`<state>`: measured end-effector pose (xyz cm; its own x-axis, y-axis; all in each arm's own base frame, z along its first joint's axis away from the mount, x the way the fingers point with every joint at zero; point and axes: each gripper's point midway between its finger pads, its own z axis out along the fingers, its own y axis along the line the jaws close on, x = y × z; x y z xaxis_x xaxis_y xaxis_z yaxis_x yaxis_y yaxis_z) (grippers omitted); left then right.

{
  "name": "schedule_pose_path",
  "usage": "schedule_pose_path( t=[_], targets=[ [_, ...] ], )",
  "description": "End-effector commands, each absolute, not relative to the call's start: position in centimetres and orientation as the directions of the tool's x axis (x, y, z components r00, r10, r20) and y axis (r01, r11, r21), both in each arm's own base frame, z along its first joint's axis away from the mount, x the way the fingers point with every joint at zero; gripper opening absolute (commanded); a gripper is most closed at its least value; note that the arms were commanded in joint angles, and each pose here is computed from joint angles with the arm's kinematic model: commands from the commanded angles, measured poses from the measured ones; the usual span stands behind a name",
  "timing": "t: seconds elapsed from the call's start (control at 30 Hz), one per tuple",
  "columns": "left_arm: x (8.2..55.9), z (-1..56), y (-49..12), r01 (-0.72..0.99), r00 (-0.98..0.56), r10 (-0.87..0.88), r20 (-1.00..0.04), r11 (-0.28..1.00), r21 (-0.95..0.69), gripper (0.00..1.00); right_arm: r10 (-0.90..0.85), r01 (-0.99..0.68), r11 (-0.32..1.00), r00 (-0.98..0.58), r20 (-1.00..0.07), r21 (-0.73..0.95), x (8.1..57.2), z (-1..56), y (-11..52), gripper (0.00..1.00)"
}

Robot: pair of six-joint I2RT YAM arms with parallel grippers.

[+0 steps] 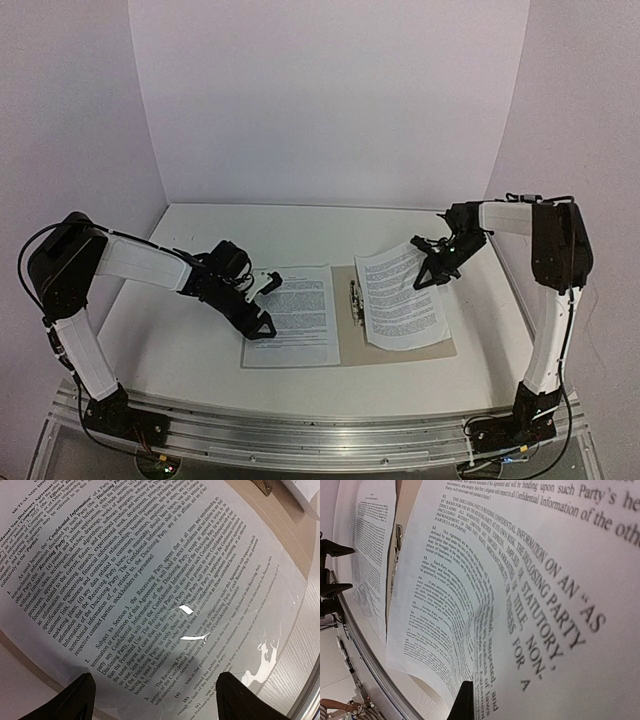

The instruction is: Put the files into the folder

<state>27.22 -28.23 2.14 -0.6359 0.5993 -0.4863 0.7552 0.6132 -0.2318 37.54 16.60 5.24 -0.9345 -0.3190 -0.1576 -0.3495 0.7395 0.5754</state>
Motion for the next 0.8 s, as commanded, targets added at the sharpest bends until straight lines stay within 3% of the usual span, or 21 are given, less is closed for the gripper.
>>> schedule_pose_path(
  t=[0.0,0.33,0.77],
  targets=[
    [26.8,0.9,-27.4,0.735,-0.663,0.610,-0.434,0.639,-0.226,0.84,-0.284,-0.348,0.710,-0.937,-0.203,0.612,38.2,7.4,17.4,0.00],
    [26.6,1.3,-27.5,0.741,-0.656,0.608,-0.447,0.630,-0.231,0.84,-0.317,-0.375,0.788,-0.927,-0.202,0.487,37.4,9.6,15.2,0.00],
    [26.6,1.4,-27.6,0.745,-0.652,0.608,-0.453,0.626,-0.231,0.84,-0.316,-0.371,0.644,-0.925,-0.210,0.669,36.3,8.7,18.2,0.00]
  ],
)
